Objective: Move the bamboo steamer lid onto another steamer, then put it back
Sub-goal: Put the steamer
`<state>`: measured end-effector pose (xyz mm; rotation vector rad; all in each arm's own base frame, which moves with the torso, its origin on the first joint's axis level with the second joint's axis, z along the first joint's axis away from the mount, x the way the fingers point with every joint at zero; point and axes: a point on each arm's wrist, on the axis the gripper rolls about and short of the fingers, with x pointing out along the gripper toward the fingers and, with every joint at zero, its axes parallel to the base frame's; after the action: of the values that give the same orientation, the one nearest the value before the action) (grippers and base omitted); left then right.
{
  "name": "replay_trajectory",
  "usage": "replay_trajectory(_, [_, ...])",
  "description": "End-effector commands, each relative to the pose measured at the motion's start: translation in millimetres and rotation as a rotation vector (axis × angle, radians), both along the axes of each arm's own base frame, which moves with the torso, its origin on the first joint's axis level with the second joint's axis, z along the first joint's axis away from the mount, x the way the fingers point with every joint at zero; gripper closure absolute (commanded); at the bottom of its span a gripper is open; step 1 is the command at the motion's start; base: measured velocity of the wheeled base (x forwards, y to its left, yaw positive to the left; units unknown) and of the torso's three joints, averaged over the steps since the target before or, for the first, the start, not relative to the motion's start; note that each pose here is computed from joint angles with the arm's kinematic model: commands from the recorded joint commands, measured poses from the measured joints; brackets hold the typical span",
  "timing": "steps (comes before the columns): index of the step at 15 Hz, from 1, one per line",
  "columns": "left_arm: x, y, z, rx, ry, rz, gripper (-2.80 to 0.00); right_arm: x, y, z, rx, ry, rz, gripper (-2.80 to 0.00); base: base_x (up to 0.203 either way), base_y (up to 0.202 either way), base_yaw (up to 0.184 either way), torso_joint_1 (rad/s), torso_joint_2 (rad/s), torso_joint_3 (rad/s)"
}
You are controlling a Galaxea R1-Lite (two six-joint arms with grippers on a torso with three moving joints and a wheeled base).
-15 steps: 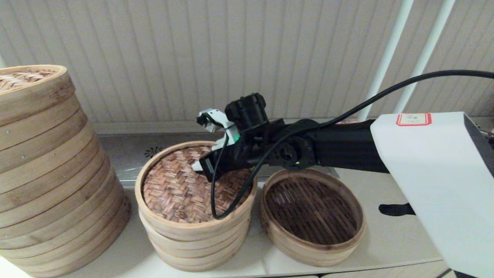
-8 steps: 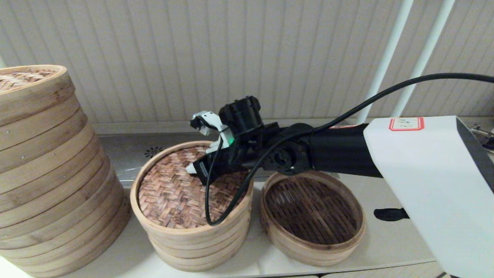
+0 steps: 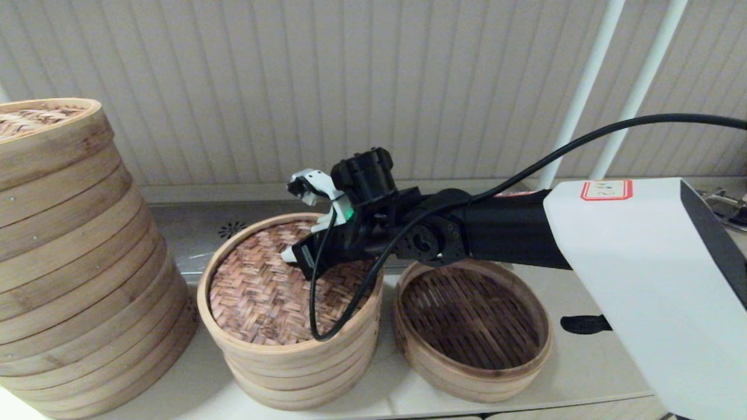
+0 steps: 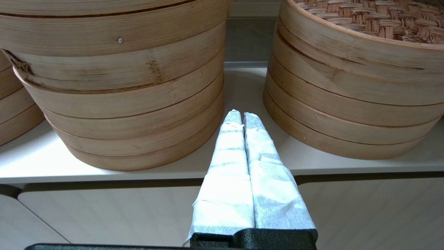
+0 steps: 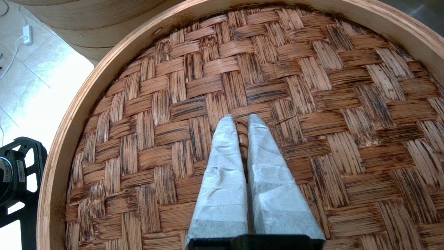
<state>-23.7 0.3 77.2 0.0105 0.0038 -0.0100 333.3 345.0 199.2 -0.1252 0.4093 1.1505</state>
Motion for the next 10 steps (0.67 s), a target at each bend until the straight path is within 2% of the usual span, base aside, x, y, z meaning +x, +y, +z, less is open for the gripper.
replay_trajectory(1, [0.1, 0.0, 0.1, 0.0, 0.001, 0.001, 0.0, -0.4, -0.4, 1.3, 0.001, -0.003, 0.001, 0.0, 0.0, 0.0, 0.0, 0.0, 0.0, 0.0])
replay_trajectory(10, [0.1, 0.0, -0.1, 0.0, 0.002, 0.001, 0.0, 0.7, 1.4, 9.2, 0.046, -0.049, -0.007, 0.0, 0.0, 0.0, 0.0, 0.0, 0.0, 0.0])
